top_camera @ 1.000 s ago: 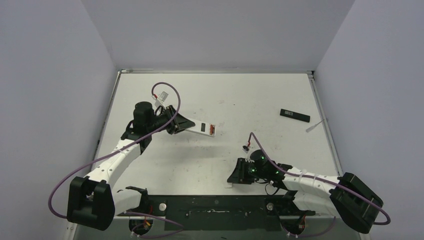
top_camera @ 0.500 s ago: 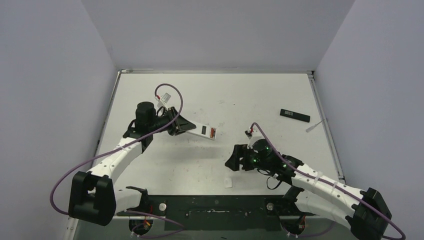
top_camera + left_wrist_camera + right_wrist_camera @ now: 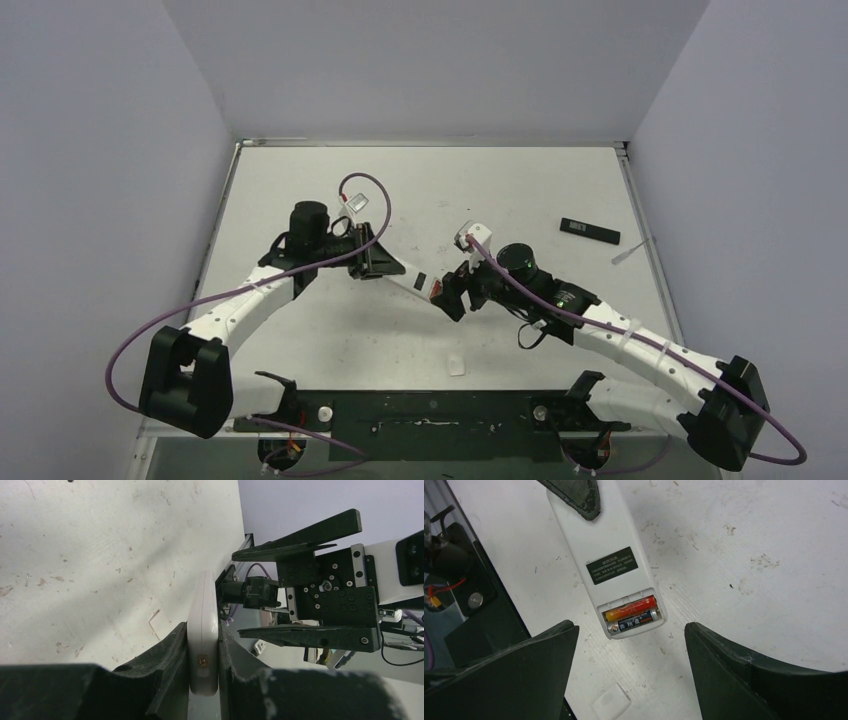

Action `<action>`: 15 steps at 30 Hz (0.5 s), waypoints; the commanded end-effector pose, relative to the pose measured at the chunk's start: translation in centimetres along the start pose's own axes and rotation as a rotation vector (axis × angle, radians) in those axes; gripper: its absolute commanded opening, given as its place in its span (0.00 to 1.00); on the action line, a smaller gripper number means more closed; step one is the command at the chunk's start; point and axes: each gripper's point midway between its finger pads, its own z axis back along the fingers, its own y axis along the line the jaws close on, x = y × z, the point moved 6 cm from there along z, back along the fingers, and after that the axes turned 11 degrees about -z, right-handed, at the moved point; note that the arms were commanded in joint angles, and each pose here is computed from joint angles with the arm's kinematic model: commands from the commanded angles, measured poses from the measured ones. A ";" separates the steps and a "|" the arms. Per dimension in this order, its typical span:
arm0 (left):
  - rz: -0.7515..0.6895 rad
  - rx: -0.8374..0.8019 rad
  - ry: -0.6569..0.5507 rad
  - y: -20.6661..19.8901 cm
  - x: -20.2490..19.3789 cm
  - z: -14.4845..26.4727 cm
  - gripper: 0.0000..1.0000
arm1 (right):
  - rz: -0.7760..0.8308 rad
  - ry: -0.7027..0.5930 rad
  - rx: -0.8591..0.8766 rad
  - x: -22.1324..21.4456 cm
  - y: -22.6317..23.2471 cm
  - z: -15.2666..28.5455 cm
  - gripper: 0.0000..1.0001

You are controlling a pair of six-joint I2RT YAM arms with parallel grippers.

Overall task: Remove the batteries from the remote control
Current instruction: Place the remote control at the center of the board.

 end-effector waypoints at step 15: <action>-0.143 -0.149 0.102 -3.6 0.3 -0.3 0.00 | 0.145 0.075 0.145 -0.2 2.6 -2.1 0.53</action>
